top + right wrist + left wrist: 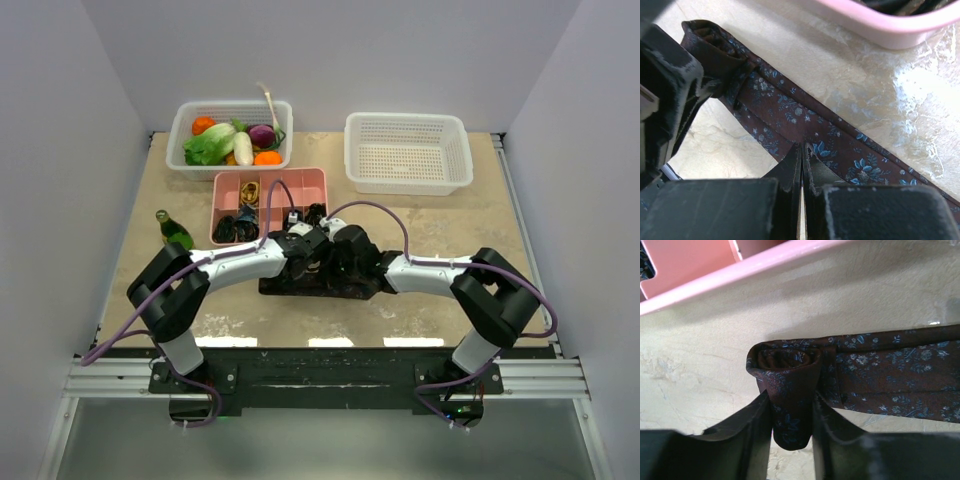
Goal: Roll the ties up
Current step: Roll the tie at the center of the board.
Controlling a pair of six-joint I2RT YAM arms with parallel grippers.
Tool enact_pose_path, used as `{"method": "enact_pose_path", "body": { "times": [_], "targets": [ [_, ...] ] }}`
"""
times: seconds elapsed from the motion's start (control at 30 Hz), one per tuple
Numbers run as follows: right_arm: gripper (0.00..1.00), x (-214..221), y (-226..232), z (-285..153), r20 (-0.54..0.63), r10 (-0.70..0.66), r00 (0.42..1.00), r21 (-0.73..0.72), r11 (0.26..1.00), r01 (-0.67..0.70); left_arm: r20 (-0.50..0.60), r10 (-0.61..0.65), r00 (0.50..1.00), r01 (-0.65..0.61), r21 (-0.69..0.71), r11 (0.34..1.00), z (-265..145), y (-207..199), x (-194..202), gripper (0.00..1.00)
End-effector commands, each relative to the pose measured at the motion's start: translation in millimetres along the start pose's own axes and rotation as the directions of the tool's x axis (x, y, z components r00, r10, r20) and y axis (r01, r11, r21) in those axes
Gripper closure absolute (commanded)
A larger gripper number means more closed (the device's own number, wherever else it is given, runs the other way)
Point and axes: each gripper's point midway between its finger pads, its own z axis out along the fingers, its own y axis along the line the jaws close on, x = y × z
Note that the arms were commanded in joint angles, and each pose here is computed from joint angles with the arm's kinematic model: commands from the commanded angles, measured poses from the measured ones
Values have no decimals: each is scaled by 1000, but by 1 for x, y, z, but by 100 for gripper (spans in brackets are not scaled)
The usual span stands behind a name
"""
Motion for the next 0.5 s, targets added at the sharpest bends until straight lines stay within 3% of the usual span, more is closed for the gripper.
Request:
{"method": "enact_pose_path", "body": {
  "times": [0.0,0.17,0.47],
  "targets": [
    [100,-14,4,-5,51,-4,999,-19,1000,5,21,-33,999,30,135,990,-7,-29,-8,55],
    [100,-14,5,-6,56,-2,998,-23,1000,3,49,-42,998,33,173,984,-16,-30,-11,45],
    [100,-20,9,-14,80,-3,997,-36,999,6,123,-119,985,79,284,955,-39,-35,-27,42]
  ]
}}
